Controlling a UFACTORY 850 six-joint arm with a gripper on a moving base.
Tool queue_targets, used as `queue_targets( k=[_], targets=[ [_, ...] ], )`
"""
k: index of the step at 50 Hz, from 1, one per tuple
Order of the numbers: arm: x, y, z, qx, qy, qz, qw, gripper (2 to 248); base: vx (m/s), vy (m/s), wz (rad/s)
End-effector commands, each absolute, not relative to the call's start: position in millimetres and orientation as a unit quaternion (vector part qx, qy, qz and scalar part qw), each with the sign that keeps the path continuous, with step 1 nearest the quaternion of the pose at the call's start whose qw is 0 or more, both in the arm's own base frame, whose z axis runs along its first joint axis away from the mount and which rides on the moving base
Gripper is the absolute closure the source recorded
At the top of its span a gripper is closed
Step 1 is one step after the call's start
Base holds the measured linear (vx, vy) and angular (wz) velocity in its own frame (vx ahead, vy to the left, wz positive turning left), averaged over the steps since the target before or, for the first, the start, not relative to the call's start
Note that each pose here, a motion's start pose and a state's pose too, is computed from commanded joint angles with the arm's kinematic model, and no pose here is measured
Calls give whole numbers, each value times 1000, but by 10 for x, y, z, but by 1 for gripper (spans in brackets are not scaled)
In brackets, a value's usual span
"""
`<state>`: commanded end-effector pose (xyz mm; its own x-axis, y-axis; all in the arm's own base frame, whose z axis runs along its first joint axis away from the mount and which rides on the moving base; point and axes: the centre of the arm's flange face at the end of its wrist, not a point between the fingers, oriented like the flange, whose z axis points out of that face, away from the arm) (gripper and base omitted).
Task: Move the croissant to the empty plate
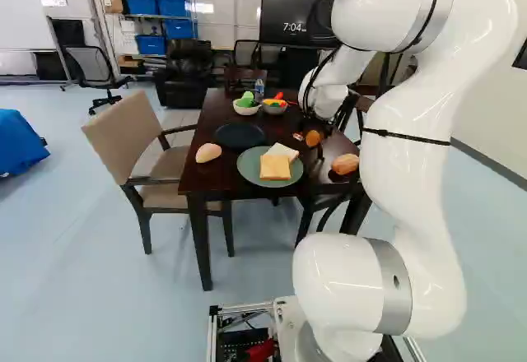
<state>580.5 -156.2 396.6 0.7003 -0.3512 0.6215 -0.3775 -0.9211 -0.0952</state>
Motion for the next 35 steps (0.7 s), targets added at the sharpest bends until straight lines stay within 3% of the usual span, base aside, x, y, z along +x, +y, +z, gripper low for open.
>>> queue_targets(
  k=[7,8,35],
  targets=[
    [5805,-1562,3966,922,-198,333,20,85,0,0,0],
    [5804,-1562,3966,922,-198,333,20,97,0,0,0],
    [5801,-1561,3963,923,-198,330,19,98,0,0,0]
  ],
)
